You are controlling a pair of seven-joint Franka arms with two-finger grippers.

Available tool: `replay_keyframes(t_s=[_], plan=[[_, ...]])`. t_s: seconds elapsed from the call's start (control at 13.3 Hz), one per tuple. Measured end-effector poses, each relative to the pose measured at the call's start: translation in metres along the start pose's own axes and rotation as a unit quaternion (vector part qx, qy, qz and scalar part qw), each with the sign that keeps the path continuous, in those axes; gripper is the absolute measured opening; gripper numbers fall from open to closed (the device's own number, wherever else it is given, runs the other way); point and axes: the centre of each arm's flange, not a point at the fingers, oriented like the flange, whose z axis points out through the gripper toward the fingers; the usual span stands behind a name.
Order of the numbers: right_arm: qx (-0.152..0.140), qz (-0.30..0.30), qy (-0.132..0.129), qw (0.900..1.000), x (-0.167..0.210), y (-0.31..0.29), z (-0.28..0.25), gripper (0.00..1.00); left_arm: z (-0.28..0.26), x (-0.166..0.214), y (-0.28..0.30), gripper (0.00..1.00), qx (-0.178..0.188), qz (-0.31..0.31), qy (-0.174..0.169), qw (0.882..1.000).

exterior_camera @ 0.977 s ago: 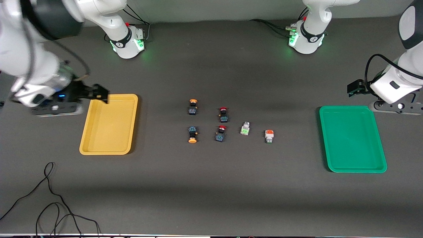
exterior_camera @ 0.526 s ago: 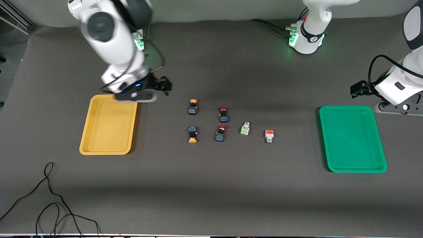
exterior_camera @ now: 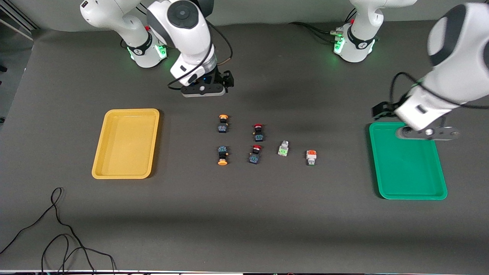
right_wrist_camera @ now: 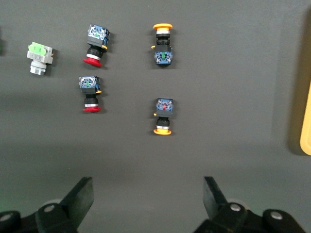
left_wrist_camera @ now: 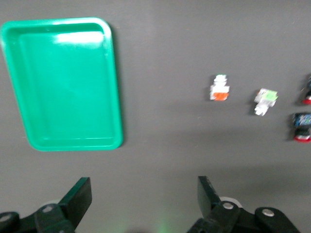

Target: Place green and yellow buttons in trays

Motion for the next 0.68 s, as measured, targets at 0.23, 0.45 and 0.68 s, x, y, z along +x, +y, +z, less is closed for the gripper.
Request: replay_keyframes(t_s=[0.23, 0.45, 0.68], plan=[[0.013, 0.007, 0.022, 1.000, 0.000, 0.018, 0.061, 1.00, 0.040, 0.019, 0.048, 0.98, 0.001, -0.012, -0.003, 1.000], [0.021, 0.011, 0.035, 0.999, 0.001, 0.026, 0.132, 1.00, 0.092, 0.045, 0.066, 0.98, -0.002, -0.011, -0.009, 1.000], [0.028, 0.010, 0.047, 0.998, 0.009, 0.026, 0.204, 1.00, 0.154, 0.073, 0.076, 0.98, -0.011, -0.011, -0.005, 1.000]])
